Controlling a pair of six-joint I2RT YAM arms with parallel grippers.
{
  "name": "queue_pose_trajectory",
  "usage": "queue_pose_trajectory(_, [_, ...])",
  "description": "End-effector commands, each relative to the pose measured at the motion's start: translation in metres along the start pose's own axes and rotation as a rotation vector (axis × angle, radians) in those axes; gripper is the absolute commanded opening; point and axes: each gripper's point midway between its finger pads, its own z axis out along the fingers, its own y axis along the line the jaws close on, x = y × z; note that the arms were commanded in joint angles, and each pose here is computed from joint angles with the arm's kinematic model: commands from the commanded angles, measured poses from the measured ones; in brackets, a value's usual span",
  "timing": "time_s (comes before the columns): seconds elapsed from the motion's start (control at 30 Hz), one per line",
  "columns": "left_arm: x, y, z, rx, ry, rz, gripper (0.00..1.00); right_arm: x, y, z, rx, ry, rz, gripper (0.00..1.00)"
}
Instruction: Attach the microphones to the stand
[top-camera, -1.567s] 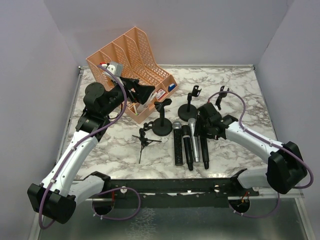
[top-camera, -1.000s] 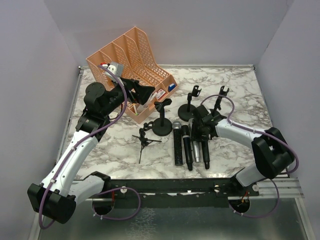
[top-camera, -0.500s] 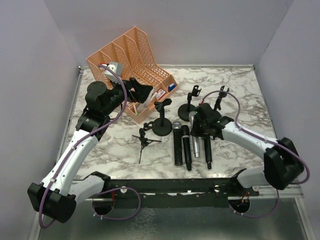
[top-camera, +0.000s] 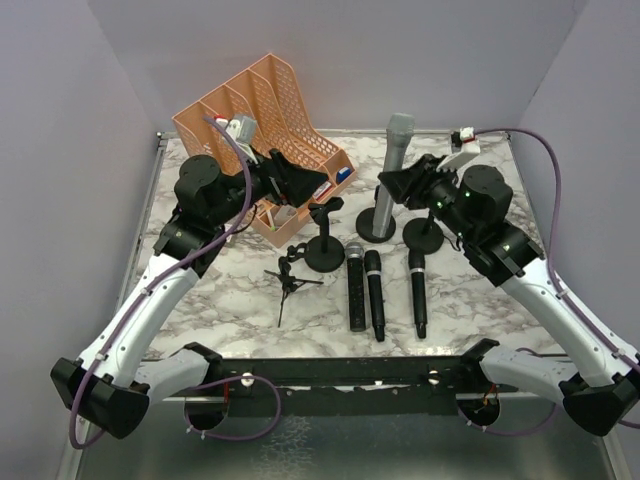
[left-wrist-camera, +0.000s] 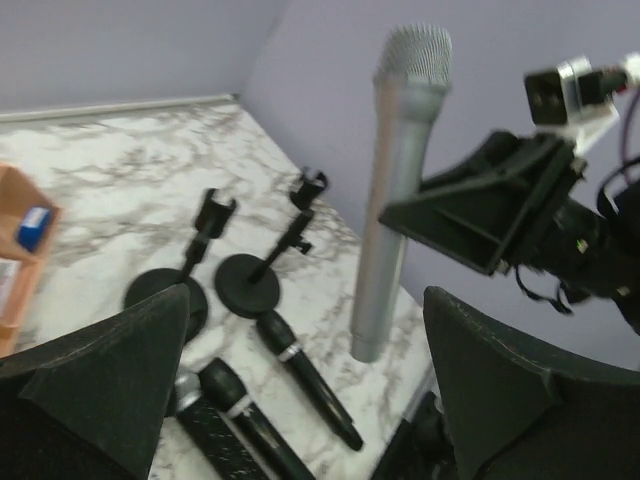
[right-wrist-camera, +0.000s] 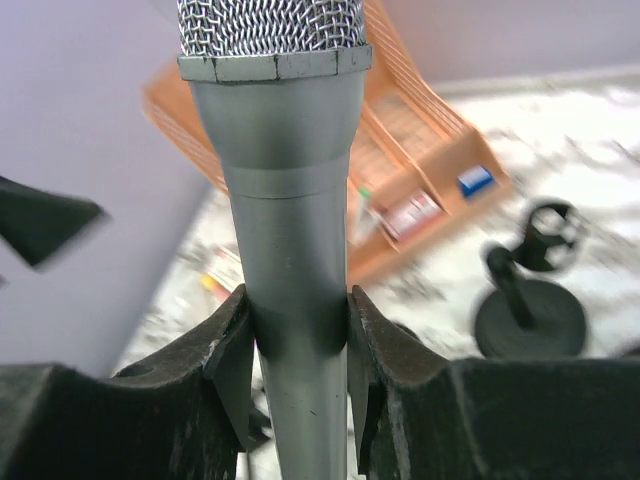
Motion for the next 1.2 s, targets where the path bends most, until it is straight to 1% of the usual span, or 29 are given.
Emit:
queue_pose_trajectory(0.0, [0.0, -0.075, -0.001, 0.285, 0.036, -0.053, 0.99, -0.063, 0.074, -0.011, -0.31, -0.167, 0.094, 0.21])
queue_pose_trajectory(0.1, [0.007, -0.093, 0.005, 0.348, 0.063, -0.093, 0.99, -0.082, 0.1, -0.018, -0.431, -0.203, 0.155, 0.22])
queue_pose_trajectory(0.17, [0.013, -0.107, 0.008, 0.404, 0.09, -0.101, 0.99, -0.086, 0.111, -0.02, -0.484, -0.203, 0.185, 0.22])
queue_pose_trajectory(0.27, [0.018, -0.125, 0.012, 0.471, 0.092, -0.086, 0.99, -0.085, 0.121, -0.021, -0.546, -0.195, 0.215, 0.22])
queue_pose_trajectory(0.43, [0.026, -0.12, 0.03, 0.453, 0.101, -0.097, 0.99, -0.086, 0.134, -0.029, -0.625, -0.174, 0.239, 0.22])
queue_pose_trajectory(0.47, [0.027, -0.117, 0.033, 0.443, 0.095, -0.095, 0.96, -0.087, 0.135, -0.031, -0.633, -0.176, 0.244, 0.23])
queue_pose_trajectory(0.5, [0.027, -0.116, 0.035, 0.44, 0.091, -0.089, 0.91, -0.087, 0.136, -0.032, -0.637, -0.174, 0.25, 0.23])
queue_pose_trajectory(0.53, [0.026, -0.117, 0.036, 0.444, 0.091, -0.077, 0.82, -0.086, 0.136, -0.033, -0.64, -0.167, 0.252, 0.24])
queue_pose_trajectory(0.57, [0.026, -0.117, 0.038, 0.449, 0.093, -0.057, 0.72, -0.086, 0.137, -0.033, -0.643, -0.161, 0.255, 0.25])
queue_pose_trajectory(0.6, [0.026, -0.117, 0.038, 0.451, 0.095, -0.034, 0.6, -0.085, 0.138, -0.034, -0.648, -0.152, 0.259, 0.26])
queue_pose_trajectory(0.67, [0.027, -0.118, 0.04, 0.461, 0.102, 0.002, 0.41, -0.083, 0.138, -0.034, -0.651, -0.141, 0.274, 0.29])
queue_pose_trajectory(0.7, [0.028, -0.117, 0.041, 0.463, 0.106, 0.024, 0.27, -0.082, 0.139, -0.034, -0.649, -0.134, 0.281, 0.32])
queue_pose_trajectory(0.73, [0.029, -0.116, 0.042, 0.467, 0.109, 0.041, 0.12, -0.081, 0.137, -0.032, -0.641, -0.13, 0.284, 0.36])
queue_pose_trajectory(0.77, [0.032, -0.115, 0.042, 0.47, 0.117, 0.062, 0.01, -0.081, 0.135, -0.03, -0.625, -0.128, 0.287, 0.42])
queue_pose_trajectory(0.83, [0.036, -0.113, 0.043, 0.475, 0.134, 0.118, 0.0, -0.083, 0.13, -0.027, -0.588, -0.134, 0.293, 0.6])
queue_pose_trajectory(0.93, [0.041, -0.114, 0.042, 0.51, 0.153, 0.172, 0.0, -0.093, 0.124, -0.025, -0.537, -0.176, 0.293, 0.74])
queue_pose_trajectory(1.03, [0.044, -0.116, 0.042, 0.543, 0.164, 0.205, 0.0, -0.106, 0.124, -0.02, -0.494, -0.186, 0.274, 0.74])
queue_pose_trajectory(1.17, [0.046, -0.116, 0.044, 0.56, 0.164, 0.244, 0.0, -0.11, 0.12, -0.016, -0.459, -0.19, 0.265, 0.66])
